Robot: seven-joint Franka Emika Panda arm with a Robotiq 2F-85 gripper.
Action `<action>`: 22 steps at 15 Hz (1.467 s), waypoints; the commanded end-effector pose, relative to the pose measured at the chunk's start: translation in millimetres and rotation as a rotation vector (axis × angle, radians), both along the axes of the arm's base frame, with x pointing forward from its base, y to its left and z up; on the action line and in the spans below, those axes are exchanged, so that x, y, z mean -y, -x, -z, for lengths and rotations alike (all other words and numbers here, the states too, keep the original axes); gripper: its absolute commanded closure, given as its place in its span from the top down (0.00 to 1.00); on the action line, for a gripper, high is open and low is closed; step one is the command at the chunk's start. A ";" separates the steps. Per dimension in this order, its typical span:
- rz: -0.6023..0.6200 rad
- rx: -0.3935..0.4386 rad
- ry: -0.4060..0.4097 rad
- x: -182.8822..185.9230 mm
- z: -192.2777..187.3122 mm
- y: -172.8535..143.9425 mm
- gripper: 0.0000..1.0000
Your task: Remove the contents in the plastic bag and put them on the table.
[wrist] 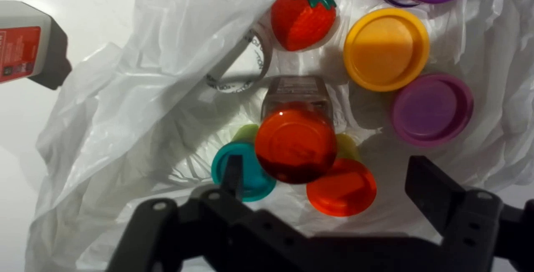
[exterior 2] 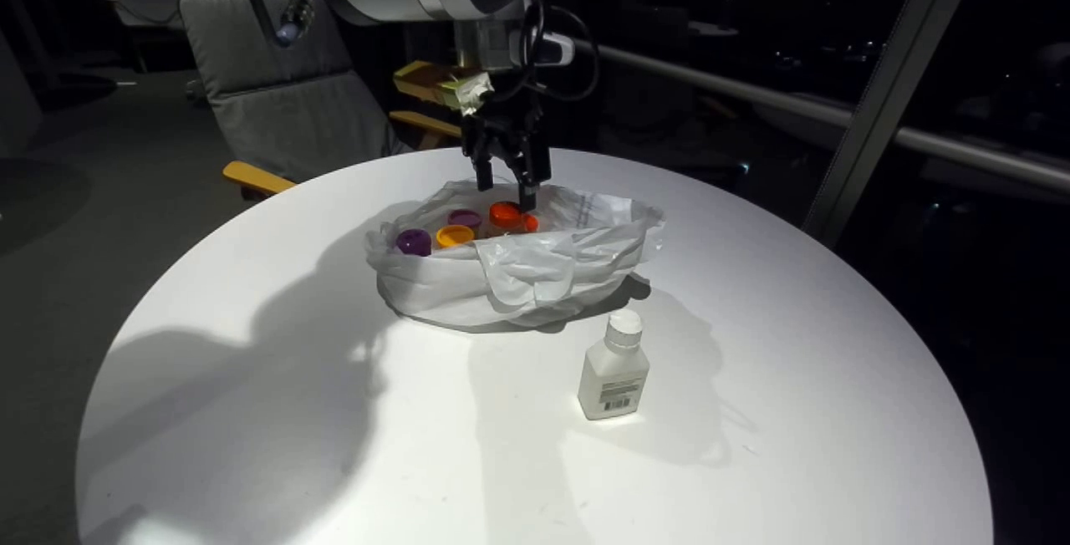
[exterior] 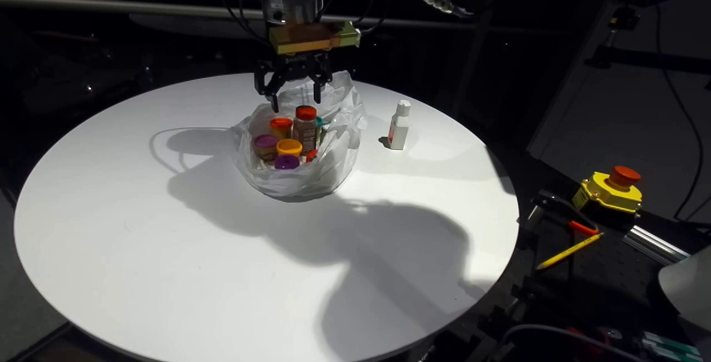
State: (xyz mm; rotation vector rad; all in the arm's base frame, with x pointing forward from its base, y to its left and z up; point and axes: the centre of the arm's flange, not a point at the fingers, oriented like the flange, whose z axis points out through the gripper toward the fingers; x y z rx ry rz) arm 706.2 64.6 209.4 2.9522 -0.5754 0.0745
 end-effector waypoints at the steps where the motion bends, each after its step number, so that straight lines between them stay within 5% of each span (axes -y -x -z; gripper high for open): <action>1: 0.004 -0.029 -0.020 5.9 8.4 -17.1 1.00; 4: 0.004 -0.045 -0.027 7.6 14.9 -16.5 1.00; 5: 0.007 -0.049 -0.030 8.3 15.1 -15.1 0.75; 7: 0.012 -0.052 -0.038 9.3 13.2 -10.5 0.68; 13: 0.044 -0.060 -0.034 20.7 14.4 1.4 0.24; 22: 0.138 0.014 -0.118 54.0 -18.8 75.3 0.24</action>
